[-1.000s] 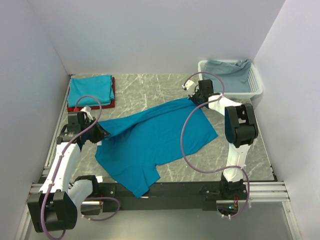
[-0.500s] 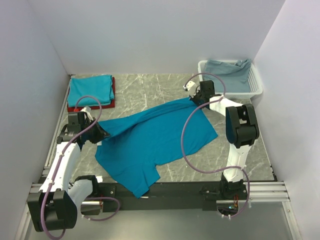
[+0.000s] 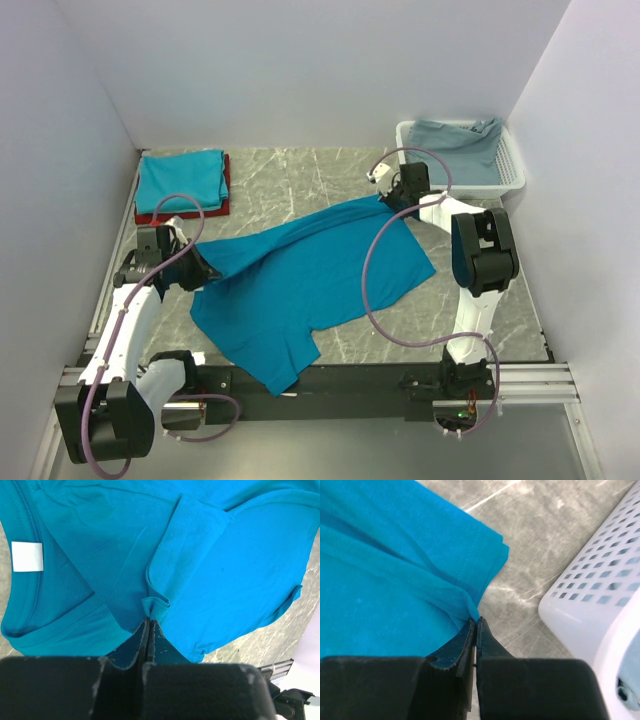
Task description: Fold and stack the t-shirts
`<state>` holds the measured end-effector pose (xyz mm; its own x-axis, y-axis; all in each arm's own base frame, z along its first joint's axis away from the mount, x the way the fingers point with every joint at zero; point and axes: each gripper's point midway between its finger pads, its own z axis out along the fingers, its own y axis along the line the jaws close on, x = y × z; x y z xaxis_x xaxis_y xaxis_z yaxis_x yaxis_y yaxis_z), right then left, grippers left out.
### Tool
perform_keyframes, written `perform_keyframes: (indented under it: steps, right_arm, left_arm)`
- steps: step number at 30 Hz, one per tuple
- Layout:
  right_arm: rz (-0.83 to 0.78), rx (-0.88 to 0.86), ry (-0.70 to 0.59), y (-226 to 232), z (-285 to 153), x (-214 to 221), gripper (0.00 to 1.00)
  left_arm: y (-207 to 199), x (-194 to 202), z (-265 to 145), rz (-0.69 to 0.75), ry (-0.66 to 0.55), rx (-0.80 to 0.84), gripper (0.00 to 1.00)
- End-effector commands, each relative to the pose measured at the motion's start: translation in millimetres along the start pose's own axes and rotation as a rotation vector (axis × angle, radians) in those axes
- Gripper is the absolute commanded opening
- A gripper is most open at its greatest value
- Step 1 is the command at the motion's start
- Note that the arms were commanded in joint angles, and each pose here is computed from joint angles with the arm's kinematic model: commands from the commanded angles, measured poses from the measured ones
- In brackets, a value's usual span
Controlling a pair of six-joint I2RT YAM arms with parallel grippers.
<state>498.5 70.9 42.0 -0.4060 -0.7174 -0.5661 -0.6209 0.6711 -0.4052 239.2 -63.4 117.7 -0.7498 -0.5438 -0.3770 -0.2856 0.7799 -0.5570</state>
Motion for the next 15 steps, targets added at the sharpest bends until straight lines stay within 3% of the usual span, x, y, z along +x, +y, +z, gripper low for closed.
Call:
perform_keyframes:
  steps: [1,8,15]
  right_arm:
    - [-0.016,0.066,-0.054,-20,-19,-15,0.0]
    - [-0.014,0.068,-0.05,-21,-18,-13,0.04]
    - [-0.019,0.07,-0.063,-21,-25,-15,0.22]
  left_arm:
    - [-8,-5,-8,0.028,-0.008,0.026,0.0]
    - [-7,0,-8,0.033,0.019,0.025,0.0]
    - [-4,6,-6,0.037,0.055,0.017,0.0]
